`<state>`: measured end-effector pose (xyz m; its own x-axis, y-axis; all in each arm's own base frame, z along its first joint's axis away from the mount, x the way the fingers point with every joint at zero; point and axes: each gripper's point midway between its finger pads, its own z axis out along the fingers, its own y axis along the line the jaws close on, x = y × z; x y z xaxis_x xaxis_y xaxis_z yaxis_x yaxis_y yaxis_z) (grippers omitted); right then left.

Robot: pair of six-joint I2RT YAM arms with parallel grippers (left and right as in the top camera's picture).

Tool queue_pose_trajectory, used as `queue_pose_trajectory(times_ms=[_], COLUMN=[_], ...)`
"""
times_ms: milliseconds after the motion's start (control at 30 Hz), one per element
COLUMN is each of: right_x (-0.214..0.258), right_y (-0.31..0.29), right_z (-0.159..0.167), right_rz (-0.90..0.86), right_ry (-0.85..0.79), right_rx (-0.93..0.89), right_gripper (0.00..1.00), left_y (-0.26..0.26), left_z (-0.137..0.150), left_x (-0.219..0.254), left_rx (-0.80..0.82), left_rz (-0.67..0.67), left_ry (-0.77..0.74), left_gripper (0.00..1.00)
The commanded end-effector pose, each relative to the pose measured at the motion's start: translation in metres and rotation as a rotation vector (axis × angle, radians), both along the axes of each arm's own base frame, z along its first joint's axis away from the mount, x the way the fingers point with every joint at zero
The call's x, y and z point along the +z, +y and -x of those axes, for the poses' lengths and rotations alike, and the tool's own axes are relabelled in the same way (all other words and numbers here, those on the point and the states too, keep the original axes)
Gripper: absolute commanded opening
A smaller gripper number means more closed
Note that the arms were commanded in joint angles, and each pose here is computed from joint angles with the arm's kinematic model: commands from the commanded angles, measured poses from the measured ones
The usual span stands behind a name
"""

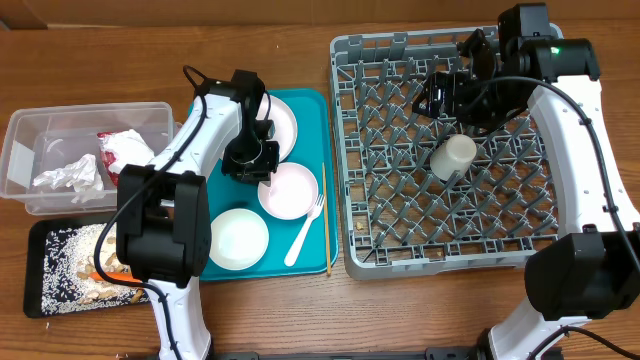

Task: Sort waste into correct bins and load items into the dishwasher
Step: 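Reach the left gripper to the pink bowl and grasp its rim, then lift the pink bowl and hand it to the right gripper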

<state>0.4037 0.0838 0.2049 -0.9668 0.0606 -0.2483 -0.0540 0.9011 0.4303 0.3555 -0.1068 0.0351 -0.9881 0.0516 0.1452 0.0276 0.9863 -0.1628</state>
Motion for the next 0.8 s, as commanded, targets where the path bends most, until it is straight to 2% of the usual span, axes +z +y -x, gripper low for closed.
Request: queue_pose_trajectory(times_ms=[0, 167, 267, 433, 567, 767], right_x=[0.01, 0.015, 0.029, 0.048, 0.051, 0.035], right_y=[-0.002, -0.001, -0.001, 0.009, 0.042, 0.108], right_z=[-0.002, -0.004, -0.011, -0.015, -0.005, 0.022], right_rz=[0.014, 0.02, 0.018, -0.019, -0.051, 0.065], right_ry=[-0.037, -0.067, -0.115, -0.164, -0.171, -0.168], right_rx=[0.001, 0.026, 0.032, 0.054, 0.152, 0.321], right_gripper=[1.0, 1.0, 1.0, 1.0, 0.97, 0.91], left_y=[0.002, 0.002, 0.005, 0.002, -0.003, -0.036], left_z=[0.008, 0.0, -0.02, -0.033, -0.028, -0.026], left_x=[-0.008, 0.006, 0.048, 0.11, 0.145, 0.149], left_rx=[-0.007, -0.008, -0.004, 0.008, 0.011, -0.067], left_rz=[-0.017, -0.021, -0.034, -0.004, 0.015, 0.041], left_ry=[0.033, -0.005, -0.131, -0.283, -0.341, -0.383], left_gripper=[0.04, 0.04, 0.04, 0.04, 0.04, 0.04])
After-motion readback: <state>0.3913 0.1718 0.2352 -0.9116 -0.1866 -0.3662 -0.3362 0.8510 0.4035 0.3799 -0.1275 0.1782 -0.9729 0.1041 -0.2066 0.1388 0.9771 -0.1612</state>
